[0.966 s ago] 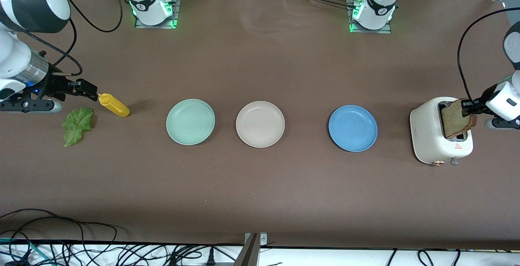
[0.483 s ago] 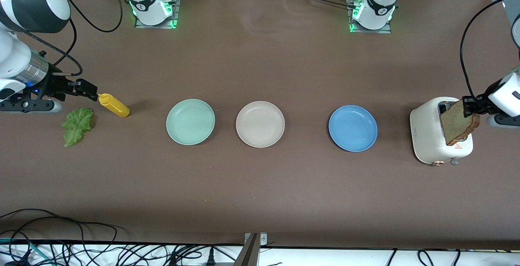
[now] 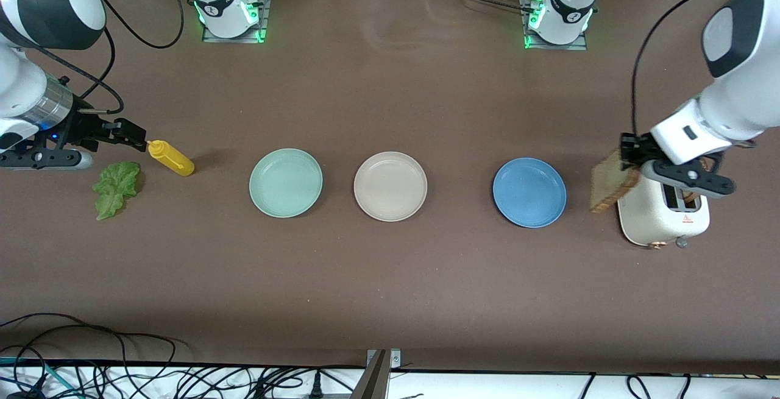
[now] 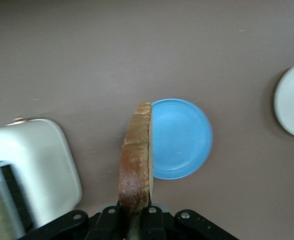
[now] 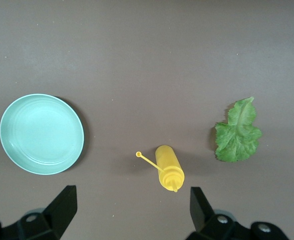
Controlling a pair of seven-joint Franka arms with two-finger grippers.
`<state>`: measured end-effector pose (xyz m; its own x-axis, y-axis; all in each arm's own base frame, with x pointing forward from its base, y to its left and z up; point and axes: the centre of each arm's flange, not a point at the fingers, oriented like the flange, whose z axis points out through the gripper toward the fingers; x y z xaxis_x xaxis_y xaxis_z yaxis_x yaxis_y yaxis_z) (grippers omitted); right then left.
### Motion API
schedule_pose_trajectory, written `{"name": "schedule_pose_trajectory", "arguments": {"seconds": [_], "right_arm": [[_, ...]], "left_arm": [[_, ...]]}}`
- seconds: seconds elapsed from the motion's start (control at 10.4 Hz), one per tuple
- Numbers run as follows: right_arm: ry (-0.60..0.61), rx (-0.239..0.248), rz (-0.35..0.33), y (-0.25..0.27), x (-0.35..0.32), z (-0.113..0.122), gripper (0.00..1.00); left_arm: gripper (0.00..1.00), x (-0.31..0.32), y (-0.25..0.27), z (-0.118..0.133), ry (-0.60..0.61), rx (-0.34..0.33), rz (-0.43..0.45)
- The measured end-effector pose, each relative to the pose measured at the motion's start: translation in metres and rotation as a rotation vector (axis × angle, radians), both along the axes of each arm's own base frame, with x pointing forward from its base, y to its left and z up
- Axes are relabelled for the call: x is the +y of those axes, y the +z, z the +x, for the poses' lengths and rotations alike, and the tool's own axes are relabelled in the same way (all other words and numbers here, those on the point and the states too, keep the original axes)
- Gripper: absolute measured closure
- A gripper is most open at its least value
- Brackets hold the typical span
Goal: Make sandwich on beige plate with both arms
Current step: 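Carry the bread slice with the left gripper onto the beige plate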
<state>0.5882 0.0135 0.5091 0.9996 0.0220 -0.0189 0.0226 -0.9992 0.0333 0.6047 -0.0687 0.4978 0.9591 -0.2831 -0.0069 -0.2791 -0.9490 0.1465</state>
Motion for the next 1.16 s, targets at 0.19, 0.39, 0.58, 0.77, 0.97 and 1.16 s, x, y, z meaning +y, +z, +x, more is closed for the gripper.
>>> {"name": "schedule_pose_trajectory", "arguments": {"seconds": [0.19, 0.39, 0.58, 0.77, 0.97, 1.16], "right_arm": [[0.0, 0.0, 0.0, 0.0, 0.0, 0.0, 0.0], [0.0, 0.0, 0.0, 0.0, 0.0, 0.0, 0.0], [0.0, 0.001, 0.0, 0.0, 0.0, 0.0, 0.0], [0.0, 0.001, 0.0, -0.001, 0.0, 0.0, 0.0], [0.0, 0.001, 0.0, 0.0, 0.0, 0.0, 0.0], [0.0, 0.001, 0.0, 0.0, 0.0, 0.0, 0.0]], "left_arm": [[0.9, -0.028, -0.008, -0.001, 0.004, 0.038, -0.119], [0.9, -0.053, -0.021, 0.0, 0.033, 0.098, -0.27], [0.9, -0.081, -0.062, 0.004, 0.055, 0.214, -0.423], [0.9, -0.123, -0.116, 0.006, 0.05, 0.305, -0.5], [0.9, -0.166, -0.156, 0.004, 0.052, 0.337, -0.544], [0.9, -0.196, -0.179, 0.001, 0.088, 0.366, -0.613]]}}
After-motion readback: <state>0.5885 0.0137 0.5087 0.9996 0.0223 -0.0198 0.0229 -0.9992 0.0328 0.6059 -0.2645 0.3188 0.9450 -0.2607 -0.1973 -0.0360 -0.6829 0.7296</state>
